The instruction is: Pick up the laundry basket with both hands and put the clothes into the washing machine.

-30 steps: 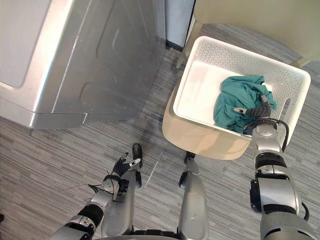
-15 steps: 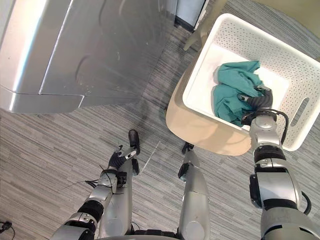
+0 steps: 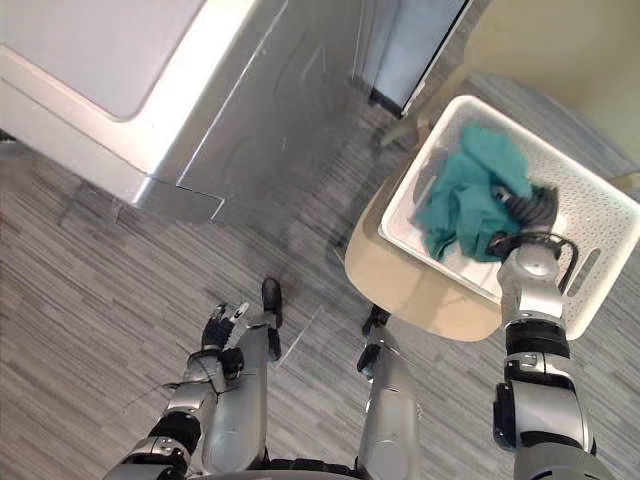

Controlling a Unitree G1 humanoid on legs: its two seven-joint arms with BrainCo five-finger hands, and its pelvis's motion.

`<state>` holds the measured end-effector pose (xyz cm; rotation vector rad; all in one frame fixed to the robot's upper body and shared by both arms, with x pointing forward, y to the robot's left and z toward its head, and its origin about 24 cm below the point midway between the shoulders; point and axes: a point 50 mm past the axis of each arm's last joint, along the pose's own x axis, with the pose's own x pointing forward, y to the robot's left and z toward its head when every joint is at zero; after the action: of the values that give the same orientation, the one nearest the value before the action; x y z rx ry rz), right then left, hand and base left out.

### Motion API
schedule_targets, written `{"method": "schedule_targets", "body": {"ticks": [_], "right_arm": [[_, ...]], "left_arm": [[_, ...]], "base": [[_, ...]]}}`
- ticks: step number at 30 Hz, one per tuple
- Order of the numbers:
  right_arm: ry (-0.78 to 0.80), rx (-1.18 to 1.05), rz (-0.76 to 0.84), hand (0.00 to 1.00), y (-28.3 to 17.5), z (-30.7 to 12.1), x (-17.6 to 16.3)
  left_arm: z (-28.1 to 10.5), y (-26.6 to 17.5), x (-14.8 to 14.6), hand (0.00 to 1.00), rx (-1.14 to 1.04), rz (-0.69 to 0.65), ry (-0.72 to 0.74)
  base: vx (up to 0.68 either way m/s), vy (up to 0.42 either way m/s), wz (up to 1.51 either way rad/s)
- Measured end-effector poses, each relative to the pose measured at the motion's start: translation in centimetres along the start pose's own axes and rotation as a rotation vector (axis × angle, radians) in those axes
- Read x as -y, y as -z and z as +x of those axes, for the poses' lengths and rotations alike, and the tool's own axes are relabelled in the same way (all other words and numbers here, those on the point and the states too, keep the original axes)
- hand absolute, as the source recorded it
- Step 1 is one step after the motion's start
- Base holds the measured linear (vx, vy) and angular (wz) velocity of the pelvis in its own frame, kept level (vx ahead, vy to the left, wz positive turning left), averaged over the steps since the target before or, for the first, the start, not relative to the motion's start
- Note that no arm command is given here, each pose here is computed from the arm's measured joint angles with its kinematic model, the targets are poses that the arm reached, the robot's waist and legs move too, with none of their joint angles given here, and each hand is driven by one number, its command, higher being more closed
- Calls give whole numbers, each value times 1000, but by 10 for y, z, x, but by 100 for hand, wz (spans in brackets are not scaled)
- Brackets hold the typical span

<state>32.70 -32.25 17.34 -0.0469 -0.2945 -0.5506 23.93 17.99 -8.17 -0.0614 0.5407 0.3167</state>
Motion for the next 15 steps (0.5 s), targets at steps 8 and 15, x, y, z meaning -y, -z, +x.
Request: {"method": "schedule_targets", "body": {"ticks": [8,15], "right_arm": [[106,89,75,100,-3,-26,23],[117,209,118,100,-22,-44,32]], "left_arm": [[-29,67,-75,0,-222,-249,-257],[-45,2,-146,0,143,-423,-505]], "base": [[84,1,9],[141,5,10]]}}
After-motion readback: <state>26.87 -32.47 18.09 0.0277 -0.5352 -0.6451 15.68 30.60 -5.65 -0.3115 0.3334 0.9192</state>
